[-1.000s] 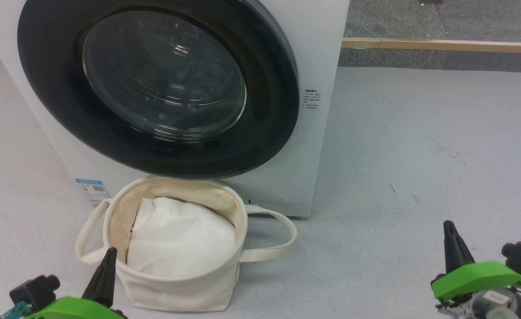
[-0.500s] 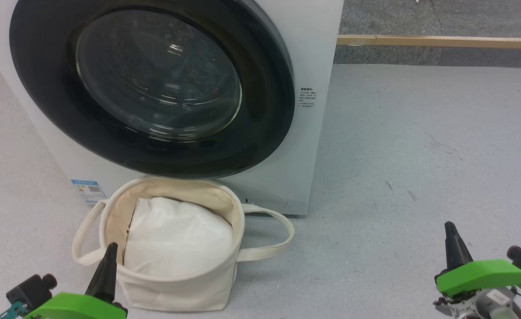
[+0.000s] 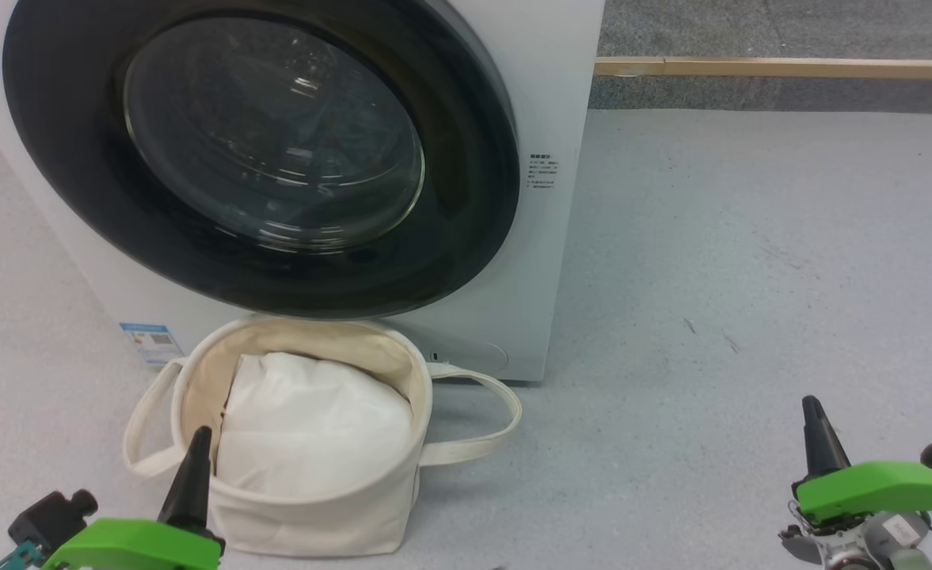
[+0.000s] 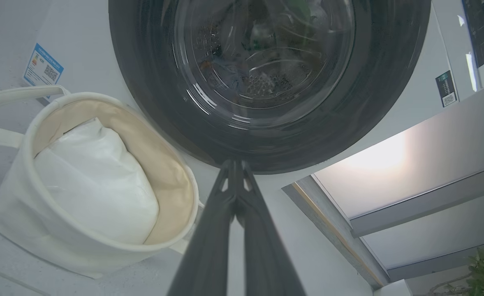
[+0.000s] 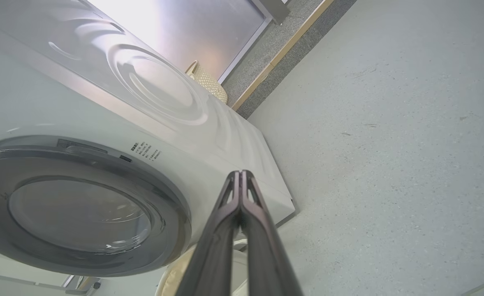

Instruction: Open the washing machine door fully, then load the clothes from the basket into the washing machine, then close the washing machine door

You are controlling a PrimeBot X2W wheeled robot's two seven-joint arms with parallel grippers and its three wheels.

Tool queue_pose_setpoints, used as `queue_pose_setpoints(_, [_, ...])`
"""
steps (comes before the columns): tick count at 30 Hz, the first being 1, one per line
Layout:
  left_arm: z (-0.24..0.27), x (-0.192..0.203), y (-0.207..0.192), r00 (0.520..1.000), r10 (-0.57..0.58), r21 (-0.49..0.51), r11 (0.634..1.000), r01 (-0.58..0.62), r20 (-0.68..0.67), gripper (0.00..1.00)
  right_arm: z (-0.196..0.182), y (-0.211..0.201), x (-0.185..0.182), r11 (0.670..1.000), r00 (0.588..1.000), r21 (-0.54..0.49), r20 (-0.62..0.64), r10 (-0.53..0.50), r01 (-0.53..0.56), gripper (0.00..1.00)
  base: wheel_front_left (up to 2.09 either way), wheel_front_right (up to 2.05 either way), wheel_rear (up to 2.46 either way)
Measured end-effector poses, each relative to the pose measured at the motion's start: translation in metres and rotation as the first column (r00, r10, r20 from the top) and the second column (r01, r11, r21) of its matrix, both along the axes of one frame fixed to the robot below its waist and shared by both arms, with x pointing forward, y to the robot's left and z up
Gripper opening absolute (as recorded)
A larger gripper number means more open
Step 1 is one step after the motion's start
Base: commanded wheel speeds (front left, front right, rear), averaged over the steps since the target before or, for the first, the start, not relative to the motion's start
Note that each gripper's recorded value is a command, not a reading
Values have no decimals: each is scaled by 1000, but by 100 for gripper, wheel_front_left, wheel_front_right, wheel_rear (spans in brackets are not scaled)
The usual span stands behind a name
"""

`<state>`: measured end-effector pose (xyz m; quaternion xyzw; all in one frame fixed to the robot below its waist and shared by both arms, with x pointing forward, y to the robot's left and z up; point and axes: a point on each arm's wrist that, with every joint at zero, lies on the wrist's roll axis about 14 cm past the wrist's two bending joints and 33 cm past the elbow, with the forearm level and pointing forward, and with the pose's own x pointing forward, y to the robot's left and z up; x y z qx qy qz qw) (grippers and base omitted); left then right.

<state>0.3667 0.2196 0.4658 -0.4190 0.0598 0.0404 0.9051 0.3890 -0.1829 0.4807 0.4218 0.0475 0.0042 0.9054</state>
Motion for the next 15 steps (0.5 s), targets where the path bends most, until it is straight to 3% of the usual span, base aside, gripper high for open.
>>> queue_pose_setpoints(15, [5,5,-8,1000,17,-153,988,-16,9,0,0,-4,-1,987,999,156,-17,-32,35,0,0,0,0])
